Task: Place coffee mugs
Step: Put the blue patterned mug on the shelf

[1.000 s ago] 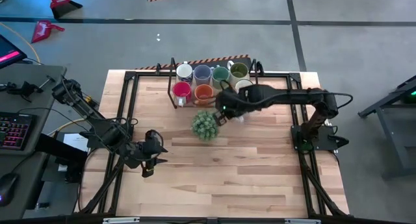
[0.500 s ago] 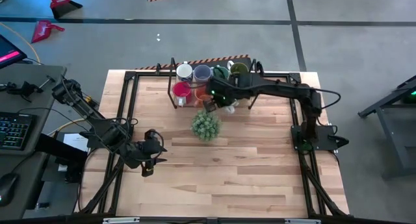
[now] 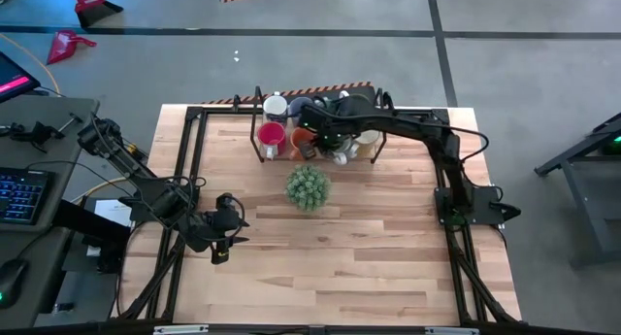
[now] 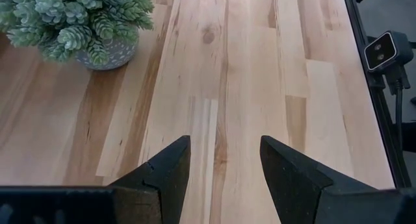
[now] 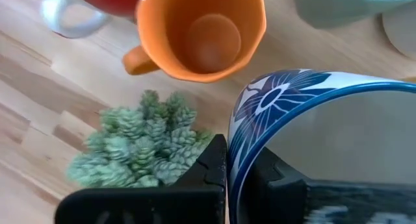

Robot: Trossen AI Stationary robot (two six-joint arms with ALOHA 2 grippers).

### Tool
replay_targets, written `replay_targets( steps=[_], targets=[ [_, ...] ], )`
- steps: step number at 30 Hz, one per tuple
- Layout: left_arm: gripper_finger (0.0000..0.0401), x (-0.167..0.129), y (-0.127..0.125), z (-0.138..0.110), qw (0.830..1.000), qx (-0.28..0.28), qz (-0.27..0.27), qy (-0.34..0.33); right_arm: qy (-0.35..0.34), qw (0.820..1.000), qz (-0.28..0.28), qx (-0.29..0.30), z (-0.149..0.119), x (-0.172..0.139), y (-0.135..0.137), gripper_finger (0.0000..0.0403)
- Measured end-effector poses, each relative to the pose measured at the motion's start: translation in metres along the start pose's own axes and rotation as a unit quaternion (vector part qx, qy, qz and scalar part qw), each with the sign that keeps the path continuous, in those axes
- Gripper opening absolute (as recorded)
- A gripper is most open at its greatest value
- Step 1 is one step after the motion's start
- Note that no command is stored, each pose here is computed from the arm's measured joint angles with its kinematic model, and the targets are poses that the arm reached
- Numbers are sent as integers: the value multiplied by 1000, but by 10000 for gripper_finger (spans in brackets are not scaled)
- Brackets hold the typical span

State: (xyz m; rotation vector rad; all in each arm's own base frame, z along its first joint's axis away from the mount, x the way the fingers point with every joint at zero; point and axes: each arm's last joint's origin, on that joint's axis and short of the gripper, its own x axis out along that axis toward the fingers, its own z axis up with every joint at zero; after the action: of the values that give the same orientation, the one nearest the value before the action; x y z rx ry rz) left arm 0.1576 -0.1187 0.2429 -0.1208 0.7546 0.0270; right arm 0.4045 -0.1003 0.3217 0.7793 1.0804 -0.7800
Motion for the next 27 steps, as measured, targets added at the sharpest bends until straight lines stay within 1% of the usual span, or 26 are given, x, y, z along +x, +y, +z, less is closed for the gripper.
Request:
replay_targets(
  steps=[4,9,17,27],
  targets=[
    [174,0,0,0,1000,0,0,0,5,1000,-10,-9,3,9,-1,0],
    [174,0,0,0,1000,0,0,0,9,1000,-23,-4,10,19,-5,0],
    [174,0,0,0,1000,-1,0,0,16,999,-26,-21,16,39,-4,0],
    [174,0,0,0,1000,-1,0,-1,12,999,-35,-15,23,44,-10,0]
  ],
)
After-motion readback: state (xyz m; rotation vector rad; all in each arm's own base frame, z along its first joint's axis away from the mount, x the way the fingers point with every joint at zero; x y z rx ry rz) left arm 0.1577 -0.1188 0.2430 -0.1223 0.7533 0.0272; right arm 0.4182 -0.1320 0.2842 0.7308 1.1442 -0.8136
